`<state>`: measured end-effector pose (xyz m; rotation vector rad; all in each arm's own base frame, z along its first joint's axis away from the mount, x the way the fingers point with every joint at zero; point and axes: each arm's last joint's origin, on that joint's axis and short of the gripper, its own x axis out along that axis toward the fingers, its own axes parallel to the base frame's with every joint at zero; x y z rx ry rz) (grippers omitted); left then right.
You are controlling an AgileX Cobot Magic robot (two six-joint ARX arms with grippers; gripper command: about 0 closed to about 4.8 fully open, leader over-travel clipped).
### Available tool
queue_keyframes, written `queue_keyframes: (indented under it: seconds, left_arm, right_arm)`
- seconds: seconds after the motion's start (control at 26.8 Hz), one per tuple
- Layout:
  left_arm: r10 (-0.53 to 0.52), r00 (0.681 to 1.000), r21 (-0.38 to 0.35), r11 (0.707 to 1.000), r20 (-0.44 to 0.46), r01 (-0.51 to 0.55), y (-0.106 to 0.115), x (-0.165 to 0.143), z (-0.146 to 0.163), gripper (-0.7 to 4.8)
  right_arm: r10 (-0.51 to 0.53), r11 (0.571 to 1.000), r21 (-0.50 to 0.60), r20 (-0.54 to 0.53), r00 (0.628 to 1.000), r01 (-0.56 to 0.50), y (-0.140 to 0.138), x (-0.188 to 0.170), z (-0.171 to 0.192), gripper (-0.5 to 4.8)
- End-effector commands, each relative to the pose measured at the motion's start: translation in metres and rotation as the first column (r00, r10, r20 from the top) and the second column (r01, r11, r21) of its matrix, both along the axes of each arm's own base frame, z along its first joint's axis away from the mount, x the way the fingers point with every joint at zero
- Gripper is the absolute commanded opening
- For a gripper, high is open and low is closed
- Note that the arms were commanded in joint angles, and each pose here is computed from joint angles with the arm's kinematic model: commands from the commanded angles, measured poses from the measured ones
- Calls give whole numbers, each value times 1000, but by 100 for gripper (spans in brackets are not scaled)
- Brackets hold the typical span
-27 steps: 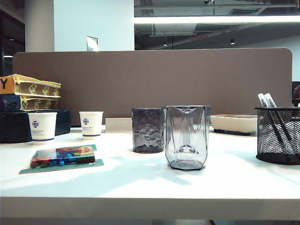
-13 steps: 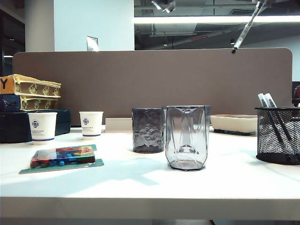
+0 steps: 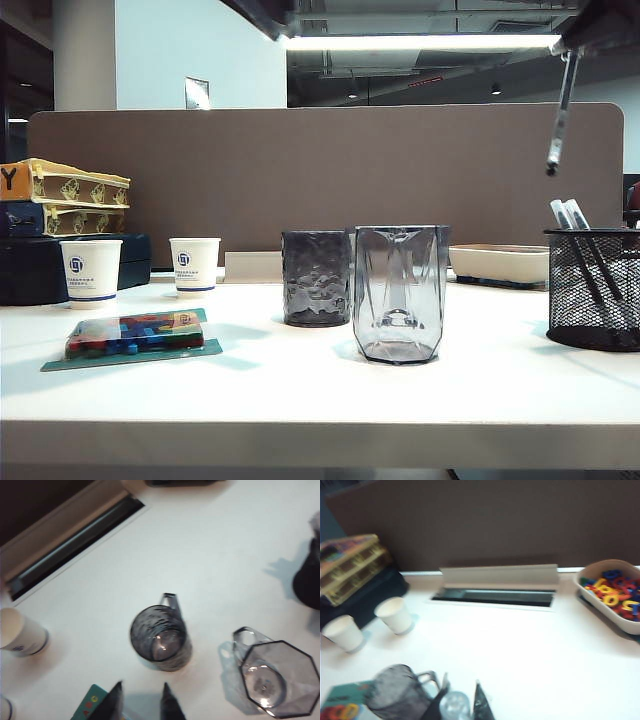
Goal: Pick up one pen and put it in the pen container.
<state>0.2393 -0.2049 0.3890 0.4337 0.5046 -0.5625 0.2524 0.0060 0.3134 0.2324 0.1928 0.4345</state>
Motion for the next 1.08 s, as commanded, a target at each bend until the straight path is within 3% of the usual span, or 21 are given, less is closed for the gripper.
queue_keyframes:
  seconds: [0.04,0.3,0.75,1.08]
  left_arm:
    - [30,1000,-12,999,10,-29,11,0,7,94]
    - [58,998,-16,998,3,-58,22,-4,11,94]
    - [61,998,-26,998,18,-61,29,-12,19,93]
    - [61,998,-26,998,17,-61,29,-12,19,93]
  right_arm:
    - [-32,995,-89,2,999,32,-1,-1,-1,-1]
    - [-90,975,-206,-22,996,84,-4,2,-10,-1]
    - [-98,974,-219,-188,977,56,-4,28,-49,-1]
    - [-107,973,-225,-230,967,54,-5,35,-61,-1]
